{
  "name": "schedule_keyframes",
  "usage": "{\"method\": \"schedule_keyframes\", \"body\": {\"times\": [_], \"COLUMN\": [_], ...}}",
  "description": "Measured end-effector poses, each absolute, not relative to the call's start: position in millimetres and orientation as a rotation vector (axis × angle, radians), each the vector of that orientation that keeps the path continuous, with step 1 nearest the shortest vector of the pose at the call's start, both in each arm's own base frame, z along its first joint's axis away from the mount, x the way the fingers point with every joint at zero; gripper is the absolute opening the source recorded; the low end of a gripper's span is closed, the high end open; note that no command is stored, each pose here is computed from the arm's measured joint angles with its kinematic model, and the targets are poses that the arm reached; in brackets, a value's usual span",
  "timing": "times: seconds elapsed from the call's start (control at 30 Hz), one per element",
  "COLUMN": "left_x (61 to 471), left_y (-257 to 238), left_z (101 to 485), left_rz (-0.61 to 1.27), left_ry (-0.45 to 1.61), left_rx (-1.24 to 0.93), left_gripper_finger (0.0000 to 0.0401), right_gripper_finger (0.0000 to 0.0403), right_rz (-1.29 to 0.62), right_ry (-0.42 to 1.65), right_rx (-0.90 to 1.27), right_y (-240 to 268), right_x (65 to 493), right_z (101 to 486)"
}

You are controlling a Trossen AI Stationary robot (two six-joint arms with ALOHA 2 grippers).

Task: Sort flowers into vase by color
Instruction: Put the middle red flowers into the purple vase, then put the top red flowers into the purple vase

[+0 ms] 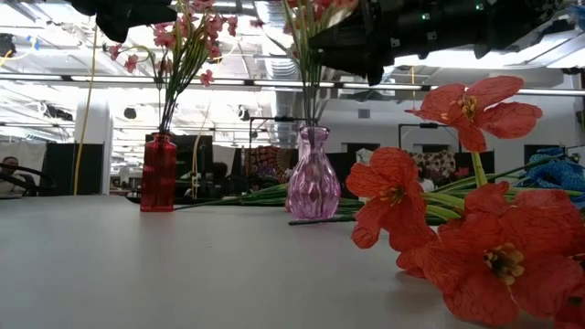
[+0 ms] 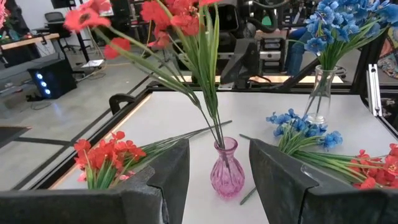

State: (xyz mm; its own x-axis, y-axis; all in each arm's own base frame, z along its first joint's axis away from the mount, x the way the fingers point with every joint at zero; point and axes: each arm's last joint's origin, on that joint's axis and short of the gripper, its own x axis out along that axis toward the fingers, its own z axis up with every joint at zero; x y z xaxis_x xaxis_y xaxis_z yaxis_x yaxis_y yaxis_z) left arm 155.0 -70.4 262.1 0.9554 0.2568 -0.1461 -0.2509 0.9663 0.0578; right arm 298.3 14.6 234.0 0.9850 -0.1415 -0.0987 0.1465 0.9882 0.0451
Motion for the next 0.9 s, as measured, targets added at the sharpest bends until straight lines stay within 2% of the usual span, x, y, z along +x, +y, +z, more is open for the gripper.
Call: {"method": "schedule_keyframes", "body": {"times": [0.47, 0.7, 0.9], "left_x": [155, 158, 180], "left_y": [-70, -69, -65], "left_z": [262, 262, 253], "left_rz": [0.258, 0.291, 0.370], "left_ry": [0.150, 0.139, 0.156], "left_rx": [0.031, 0.000, 0.039], "left_gripper_finger": [0.0155, 0.0155, 0.0155], "right_gripper_finger": [0.0226, 0.0226, 0.0226], "right_rz": [-0.162, -0.201, -0.266], "right_ry": [0.300, 0.481, 0.479], "right_rx": [-0.067, -0.079, -0.011], "right_y": [7, -5, -19], "right_x": [295, 274, 259], "right_z": [225, 245, 257]}}
